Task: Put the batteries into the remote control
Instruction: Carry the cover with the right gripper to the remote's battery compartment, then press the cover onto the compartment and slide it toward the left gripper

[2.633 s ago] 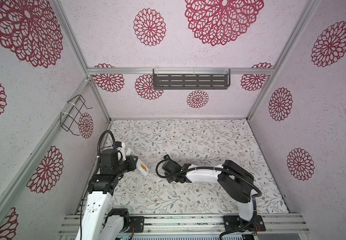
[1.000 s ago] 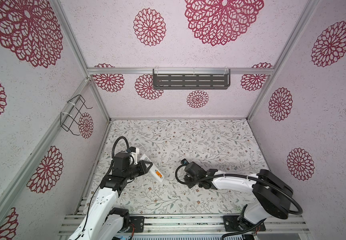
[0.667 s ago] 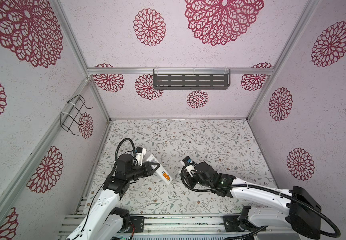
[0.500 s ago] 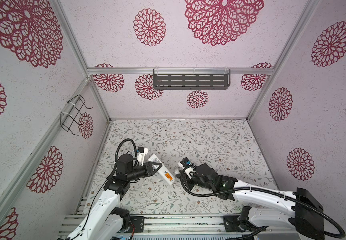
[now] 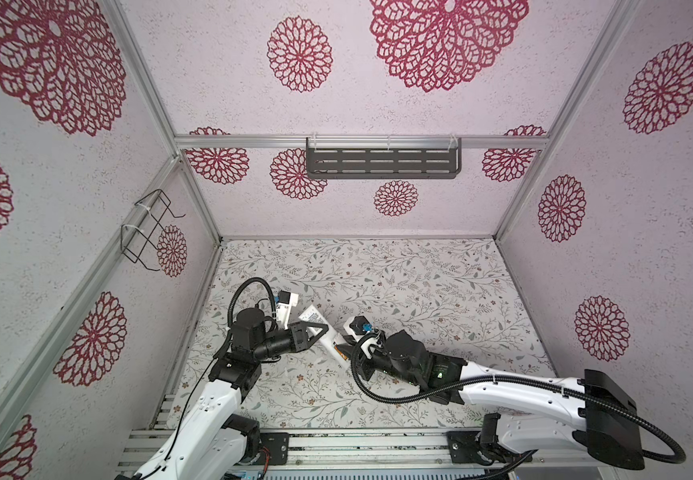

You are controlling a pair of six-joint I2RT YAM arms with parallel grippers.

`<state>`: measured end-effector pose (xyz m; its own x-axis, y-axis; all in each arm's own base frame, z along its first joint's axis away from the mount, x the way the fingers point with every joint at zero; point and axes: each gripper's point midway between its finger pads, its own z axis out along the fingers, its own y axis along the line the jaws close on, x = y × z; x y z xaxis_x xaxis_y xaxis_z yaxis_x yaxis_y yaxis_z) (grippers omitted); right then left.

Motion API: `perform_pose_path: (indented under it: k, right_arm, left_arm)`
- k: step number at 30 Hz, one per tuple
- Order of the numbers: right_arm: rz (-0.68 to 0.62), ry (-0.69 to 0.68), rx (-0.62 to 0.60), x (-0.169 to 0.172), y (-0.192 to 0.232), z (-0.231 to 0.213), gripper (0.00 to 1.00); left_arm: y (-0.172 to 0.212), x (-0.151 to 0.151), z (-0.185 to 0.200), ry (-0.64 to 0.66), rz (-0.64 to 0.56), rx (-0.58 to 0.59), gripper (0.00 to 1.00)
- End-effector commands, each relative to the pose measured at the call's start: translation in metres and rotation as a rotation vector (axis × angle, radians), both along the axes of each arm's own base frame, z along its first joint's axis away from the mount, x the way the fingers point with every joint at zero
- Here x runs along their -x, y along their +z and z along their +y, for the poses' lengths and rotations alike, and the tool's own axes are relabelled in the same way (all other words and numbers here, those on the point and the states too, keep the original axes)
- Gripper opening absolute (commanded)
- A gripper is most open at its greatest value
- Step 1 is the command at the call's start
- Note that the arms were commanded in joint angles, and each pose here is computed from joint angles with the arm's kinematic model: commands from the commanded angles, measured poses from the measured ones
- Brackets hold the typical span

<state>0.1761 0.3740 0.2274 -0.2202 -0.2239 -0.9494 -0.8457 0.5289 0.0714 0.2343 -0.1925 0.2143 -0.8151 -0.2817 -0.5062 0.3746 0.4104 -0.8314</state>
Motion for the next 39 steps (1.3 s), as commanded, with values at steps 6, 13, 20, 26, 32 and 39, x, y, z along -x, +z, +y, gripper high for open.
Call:
perform_pose_path:
  k: [6,13,20,26,32,39]
  right_arm:
    - [-0.035,-0.077,-0.065,-0.013,0.023,0.001,0.21]
    - [-0.021,-0.078,-0.083,-0.011,0.020,-0.001,0.21]
    - [-0.009,-0.043,-0.099,0.005,0.017,0.007,0.21]
    - [-0.002,-0.064,-0.076,0.006,0.006,0.007,0.20]
    - [-0.014,-0.107,-0.051,0.001,0.001,-0.002,0.20]
    - [-0.029,-0.113,-0.027,-0.001,-0.002,-0.005,0.21]
  left_arm:
    - [0.018,0.002,-0.002,-0.011,-0.077,0.036,0.00]
    - [0.019,0.001,-0.001,-0.007,-0.082,0.038,0.00]
    - [0.020,0.000,0.000,0.000,-0.087,0.045,0.00]
    - [0.022,0.000,0.001,0.003,-0.092,0.049,0.00]
    - [0.022,0.000,0.002,0.005,-0.091,0.051,0.00]
    - [0.023,0.000,0.002,0.006,-0.093,0.053,0.00]
